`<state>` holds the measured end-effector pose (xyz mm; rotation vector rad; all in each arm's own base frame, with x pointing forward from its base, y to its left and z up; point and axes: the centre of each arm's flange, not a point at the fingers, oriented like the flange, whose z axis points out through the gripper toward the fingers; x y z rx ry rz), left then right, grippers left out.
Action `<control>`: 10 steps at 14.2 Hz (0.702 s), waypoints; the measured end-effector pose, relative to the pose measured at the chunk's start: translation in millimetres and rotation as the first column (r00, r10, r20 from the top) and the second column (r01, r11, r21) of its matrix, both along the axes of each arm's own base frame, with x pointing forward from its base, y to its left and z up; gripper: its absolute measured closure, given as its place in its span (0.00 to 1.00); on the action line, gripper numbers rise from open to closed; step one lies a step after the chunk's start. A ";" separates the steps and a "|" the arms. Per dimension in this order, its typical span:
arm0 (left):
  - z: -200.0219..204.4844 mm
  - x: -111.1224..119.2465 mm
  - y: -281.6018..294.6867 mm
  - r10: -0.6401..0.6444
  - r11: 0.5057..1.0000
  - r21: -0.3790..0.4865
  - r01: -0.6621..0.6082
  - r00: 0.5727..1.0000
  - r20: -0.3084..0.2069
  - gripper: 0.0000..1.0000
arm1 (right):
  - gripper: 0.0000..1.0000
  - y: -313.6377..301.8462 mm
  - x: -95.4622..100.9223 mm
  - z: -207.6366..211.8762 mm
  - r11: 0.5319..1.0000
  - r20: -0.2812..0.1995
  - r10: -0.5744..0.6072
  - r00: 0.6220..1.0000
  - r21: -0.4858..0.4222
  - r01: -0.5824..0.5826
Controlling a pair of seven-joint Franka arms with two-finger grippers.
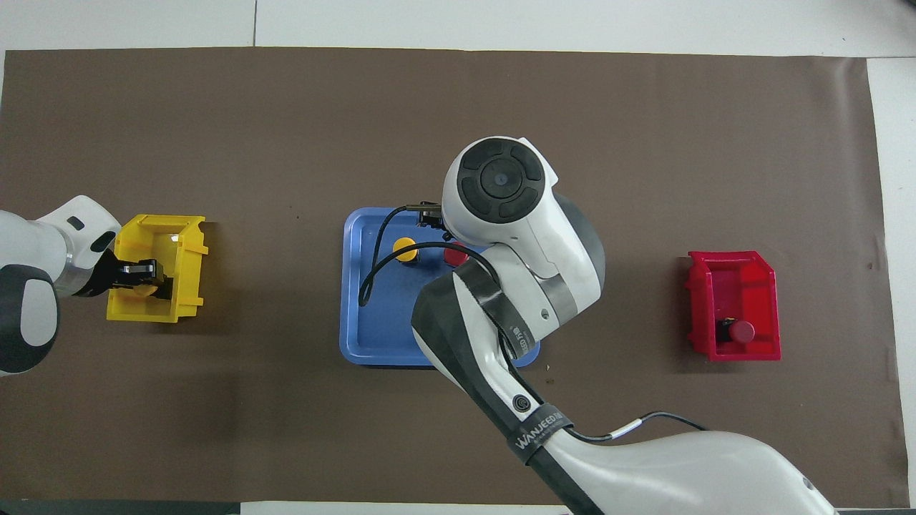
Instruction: Sort red and yellow buttons by color
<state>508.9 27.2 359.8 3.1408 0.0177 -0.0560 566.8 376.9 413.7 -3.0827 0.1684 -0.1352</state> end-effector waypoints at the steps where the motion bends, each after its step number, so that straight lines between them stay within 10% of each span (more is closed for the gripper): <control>1: 0.0 0.4 -0.3 -0.001 1.000 0.000 0.001 1.000 0.001 0.44 | 0.00 5.2 0.3 -11.1 1.000 0.000 0.004 1.000 -0.002 -0.004; 10: 63.6 24.9 -7.1 -0.005 1.000 0.001 0.005 1.000 -0.001 0.26 | 0.11 8.8 -3.2 -51.9 1.000 -0.031 0.010 0.999 -0.025 -0.011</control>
